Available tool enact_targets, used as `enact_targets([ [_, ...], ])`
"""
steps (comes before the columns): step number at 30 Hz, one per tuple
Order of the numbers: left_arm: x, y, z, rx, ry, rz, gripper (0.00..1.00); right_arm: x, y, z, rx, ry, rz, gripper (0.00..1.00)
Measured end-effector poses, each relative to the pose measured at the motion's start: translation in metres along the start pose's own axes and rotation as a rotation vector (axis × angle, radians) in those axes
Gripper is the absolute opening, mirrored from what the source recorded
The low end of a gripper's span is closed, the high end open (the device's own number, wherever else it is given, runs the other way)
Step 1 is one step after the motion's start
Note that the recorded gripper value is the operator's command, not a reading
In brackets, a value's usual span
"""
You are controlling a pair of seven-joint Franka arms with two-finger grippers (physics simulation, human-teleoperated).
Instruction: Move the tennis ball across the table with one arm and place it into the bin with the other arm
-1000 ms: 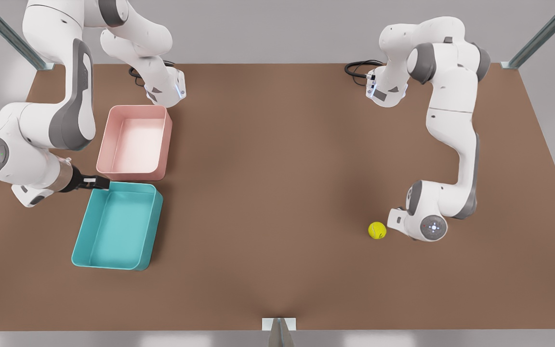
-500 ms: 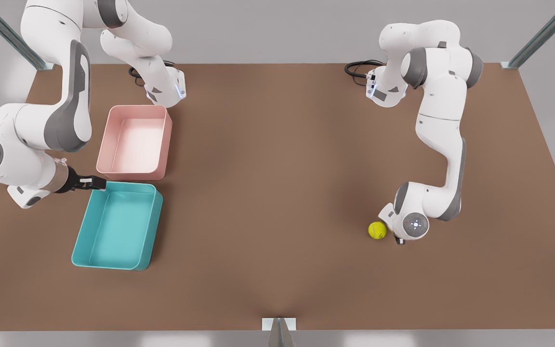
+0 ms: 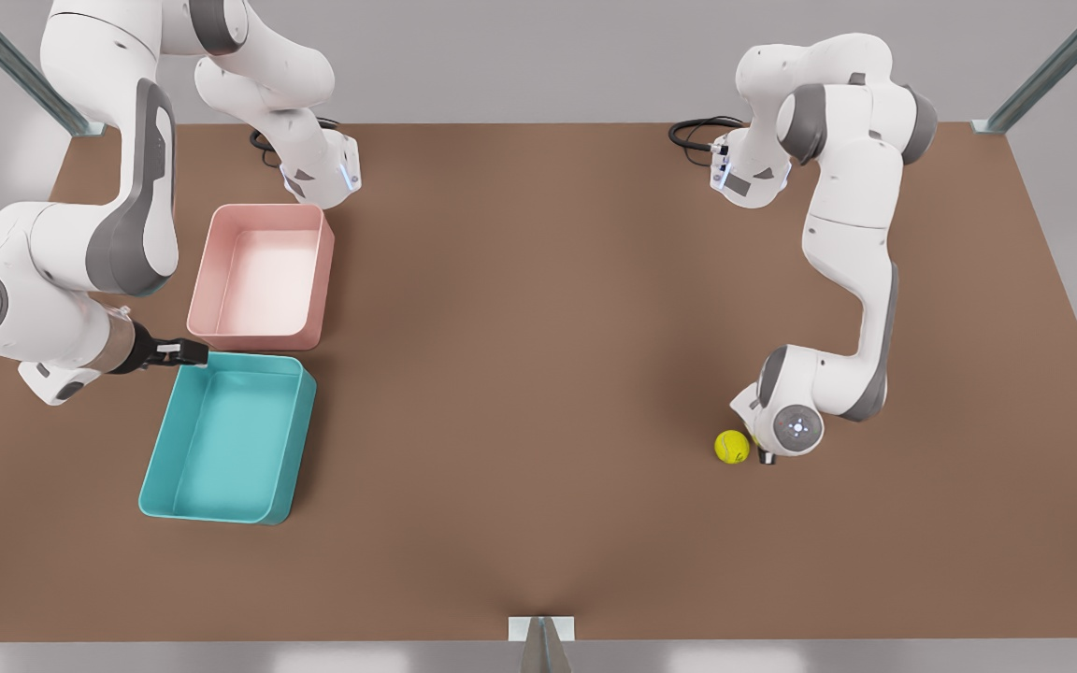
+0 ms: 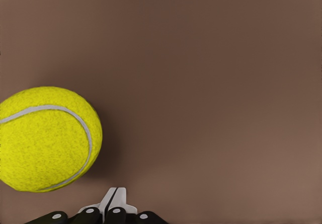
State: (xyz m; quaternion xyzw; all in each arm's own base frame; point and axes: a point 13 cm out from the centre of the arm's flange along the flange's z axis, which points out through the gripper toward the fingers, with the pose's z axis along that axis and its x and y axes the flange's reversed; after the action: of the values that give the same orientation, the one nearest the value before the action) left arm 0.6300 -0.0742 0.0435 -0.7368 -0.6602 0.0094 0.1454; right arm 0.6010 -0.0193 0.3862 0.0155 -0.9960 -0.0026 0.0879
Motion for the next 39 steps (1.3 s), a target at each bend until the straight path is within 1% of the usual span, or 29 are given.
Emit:
enact_targets([
  [1,-0.009,0.002,-0.006,-0.011,0.001,0.011,0.21,0.000,0.000,0.000,0.000,0.001,-0.001,1.00],
  [2,-0.035,0.002,-0.014,-0.026,-0.005,0.027,0.21,0.000,0.000,0.001,0.000,0.001,-0.002,1.00],
  [4,-0.109,-0.005,-0.033,-0.045,-0.074,0.014,0.21,0.000,0.000,0.001,-0.001,0.002,-0.005,1.00],
  [5,-0.133,-0.009,-0.044,-0.041,-0.139,-0.036,0.21,0.000,-0.001,0.001,-0.001,0.002,-0.005,1.00],
  [6,-0.146,-0.011,-0.054,-0.035,-0.192,-0.091,0.21,0.001,-0.002,0.001,-0.001,0.002,-0.004,1.00],
  [8,-0.152,-0.012,-0.073,-0.029,-0.248,-0.177,0.21,0.001,-0.004,0.002,-0.002,0.004,-0.003,1.00],
  [10,-0.145,-0.015,-0.101,-0.034,-0.263,-0.248,0.21,0.001,-0.005,0.002,-0.002,0.005,-0.006,1.00],
  [12,-0.126,-0.023,-0.152,-0.056,-0.261,-0.313,0.21,0.001,-0.005,0.004,-0.002,0.008,-0.008,1.00],
  [13,-0.118,-0.030,-0.191,-0.077,-0.260,-0.336,0.21,0.000,-0.004,0.005,-0.002,0.010,-0.009,1.00],
  [15,-0.092,-0.040,-0.311,-0.164,-0.268,-0.398,0.21,0.000,-0.004,0.006,-0.002,0.011,-0.011,1.00],
  [16,-0.067,-0.049,-0.364,-0.190,-0.277,-0.455,0.21,0.000,-0.004,0.006,-0.002,0.012,-0.012,1.00],
  [17,-0.046,-0.060,-0.401,-0.190,-0.297,-0.516,0.21,0.000,-0.004,0.006,-0.002,0.012,-0.013,1.00],
  [18,-0.028,-0.075,-0.421,-0.164,-0.318,-0.585,0.21,0.000,-0.004,0.007,-0.002,0.013,-0.014,1.00],
  [20,0.008,-0.114,-0.422,-0.083,-0.307,-0.728,0.21,0.000,-0.004,0.007,-0.002,0.013,-0.016,1.00],
  [22,0.023,-0.136,-0.417,-0.019,-0.289,-0.839,0.28,-0.004,-0.003,0.011,-0.005,0.017,-0.017,1.00],
  [23,0.026,-0.143,-0.415,0.008,-0.279,-0.885,0.57,-0.014,0.000,0.017,-0.008,0.020,-0.021,1.00],
  [24,0.028,-0.148,-0.413,0.031,-0.269,-0.927,1.00,-0.029,0.012,0.025,-0.004,0.020,-0.040,1.00],
  [27,0.046,-0.162,-0.402,0.090,-0.238,-1.086,1.00,-0.075,0.124,0.076,0.035,0.028,-0.182,1.00],
  [29,0.044,-0.161,-0.392,0.120,-0.214,-1.162,1.00,-0.079,0.208,0.113,0.061,0.023,-0.263,1.00],
  [31,0.040,-0.160,-0.387,0.138,-0.196,-1.224,1.00,-0.082,0.273,0.178,0.093,0.031,-0.300,1.00],
  [33,0.042,-0.156,-0.378,0.157,-0.179,-1.292,1.00,-0.084,0.311,0.216,0.105,0.003,-0.296,1.00],
  [35,0.046,-0.152,-0.370,0.170,-0.169,-1.355,1.00,-0.089,0.335,0.233,0.101,-0.042,-0.265,1.00],
  [39,0.048,-0.149,-0.366,0.181,-0.161,-1.453,1.00,-0.081,0.352,0.266,0.079,-0.076,-0.175,1.00],
])
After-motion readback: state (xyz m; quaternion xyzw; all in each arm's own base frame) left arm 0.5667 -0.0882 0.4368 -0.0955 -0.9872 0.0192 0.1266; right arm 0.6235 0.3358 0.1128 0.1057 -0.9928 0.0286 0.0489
